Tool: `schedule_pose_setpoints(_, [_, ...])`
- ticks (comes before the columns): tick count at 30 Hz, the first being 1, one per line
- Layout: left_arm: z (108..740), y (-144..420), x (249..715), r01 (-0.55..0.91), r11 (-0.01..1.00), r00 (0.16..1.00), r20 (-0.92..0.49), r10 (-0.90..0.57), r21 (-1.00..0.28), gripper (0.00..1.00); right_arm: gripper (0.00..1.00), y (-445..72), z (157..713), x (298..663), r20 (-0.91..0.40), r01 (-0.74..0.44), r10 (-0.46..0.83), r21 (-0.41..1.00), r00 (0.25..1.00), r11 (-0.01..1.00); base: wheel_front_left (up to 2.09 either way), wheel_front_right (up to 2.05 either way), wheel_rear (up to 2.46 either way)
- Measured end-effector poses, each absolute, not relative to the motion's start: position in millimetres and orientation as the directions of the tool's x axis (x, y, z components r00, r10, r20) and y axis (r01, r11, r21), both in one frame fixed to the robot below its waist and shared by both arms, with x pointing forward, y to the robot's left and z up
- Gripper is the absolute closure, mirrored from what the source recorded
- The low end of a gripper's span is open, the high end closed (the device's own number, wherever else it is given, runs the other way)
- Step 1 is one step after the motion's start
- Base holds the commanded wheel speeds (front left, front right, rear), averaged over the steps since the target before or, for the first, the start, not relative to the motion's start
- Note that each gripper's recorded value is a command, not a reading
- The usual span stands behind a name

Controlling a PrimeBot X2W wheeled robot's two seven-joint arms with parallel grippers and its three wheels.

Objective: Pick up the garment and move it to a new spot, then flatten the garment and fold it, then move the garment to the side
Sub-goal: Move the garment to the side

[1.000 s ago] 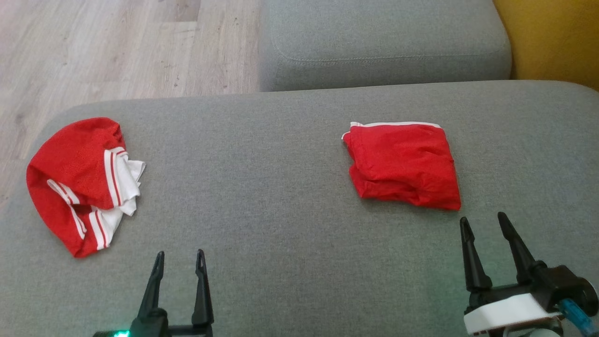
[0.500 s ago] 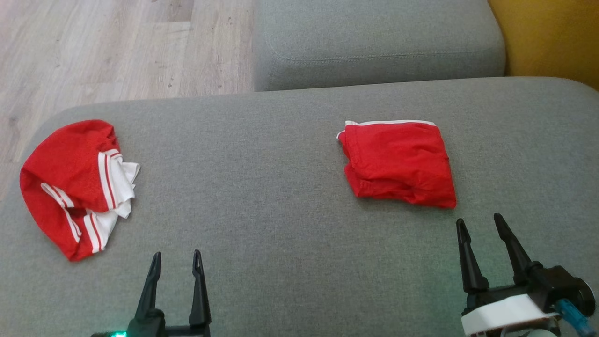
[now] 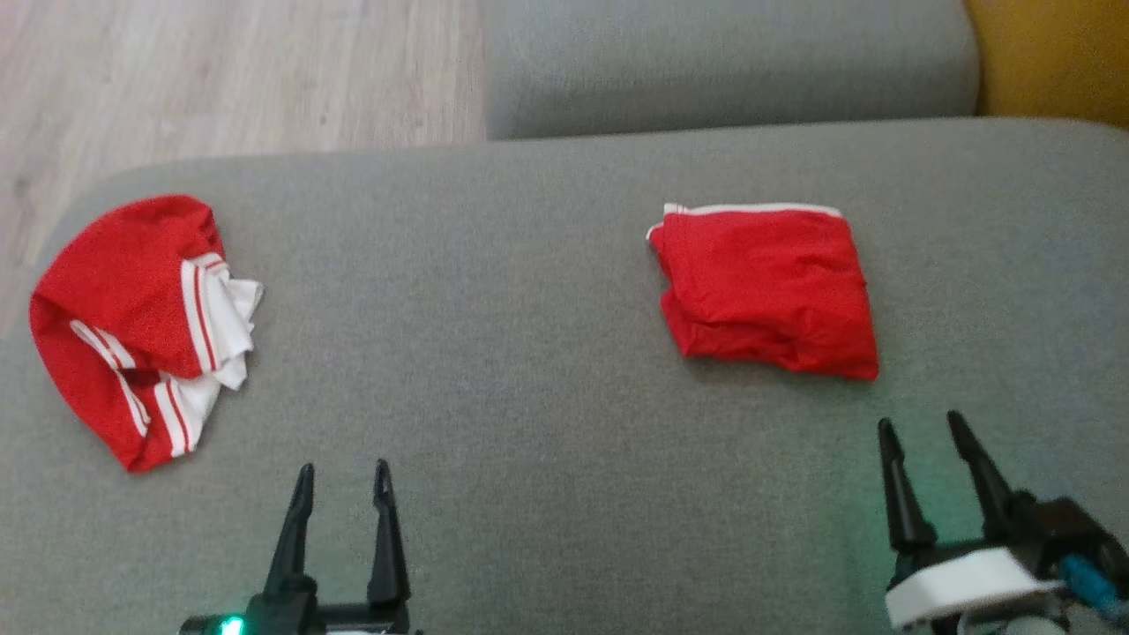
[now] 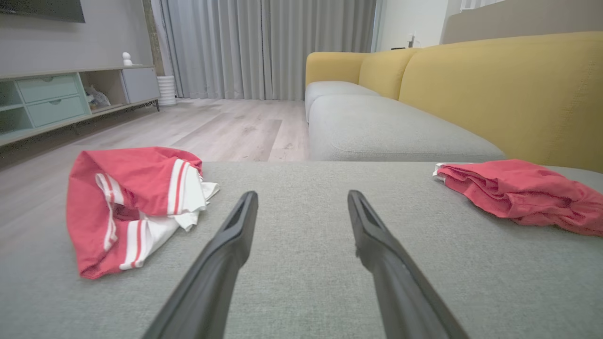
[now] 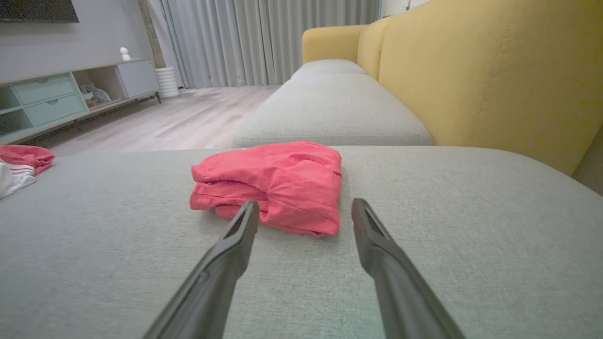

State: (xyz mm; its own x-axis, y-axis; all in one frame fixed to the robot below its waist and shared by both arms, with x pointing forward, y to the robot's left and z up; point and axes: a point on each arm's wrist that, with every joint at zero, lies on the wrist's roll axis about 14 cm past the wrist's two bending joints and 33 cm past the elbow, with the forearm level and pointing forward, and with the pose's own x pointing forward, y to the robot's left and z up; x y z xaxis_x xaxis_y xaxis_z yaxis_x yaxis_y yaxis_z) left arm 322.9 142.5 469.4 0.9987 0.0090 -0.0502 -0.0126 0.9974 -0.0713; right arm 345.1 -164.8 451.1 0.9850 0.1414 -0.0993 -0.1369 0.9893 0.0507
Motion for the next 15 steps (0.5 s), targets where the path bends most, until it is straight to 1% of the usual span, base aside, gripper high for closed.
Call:
schedule_pose_setpoints(3, [470.2, 135.7, 332.0, 0.004, 0.996, 0.999, -0.05, -0.009, -0.087, 0.0, 0.0, -170.1, 435.6, 361.8, -0.147, -0.124, 0.133, 0.069, 0.98, 0.99, 0.0, 0.0, 0.0])
schedule_pose_setpoints(6, [475.5, 130.6, 346.1, 0.019, 0.997, 0.999, -0.03, -0.021, -0.073, 0.0, 0.0, -179.7, 422.1, 389.6, -0.203, -0.075, 0.098, 0.12, 0.974, 0.99, 0.0, 0.0, 0.0])
schedule_pose_setpoints(11, [474.3, 120.5, 361.3, 0.046, 0.997, 0.998, -0.028, -0.048, -0.057, 0.0, 0.0, -181.8, 416.8, 444.4, -0.309, -0.09, 0.134, 0.153, 0.942, 0.984, 0.0, 0.0, 0.0])
schedule_pose_setpoints(12, [472.6, 119.1, 362.9, 0.05, 0.997, 0.998, -0.033, -0.052, -0.058, 0.0, 0.0, -179.7, 414.6, 452.5, -0.335, -0.089, 0.145, 0.176, 0.931, 0.98, 0.0, 0.0, 0.0])
schedule_pose_setpoints(13, [472.6, 119.1, 362.9, 0.05, 0.997, 0.998, -0.033, -0.052, -0.058, 0.0, 0.0, -179.7, 414.6, 452.5, -0.335, -0.089, 0.145, 0.176, 0.931, 0.98, 0.0, 0.0, 0.0])
schedule_pose_setpoints(15, [470.0, 117.1, 366.2, 0.056, 0.997, 0.998, -0.039, -0.058, -0.057, 0.0, 0.0, -176.4, 404.6, 462.3, -0.408, -0.088, 0.169, 0.21, 0.897, 0.974, 0.0, 0.0, 0.0])
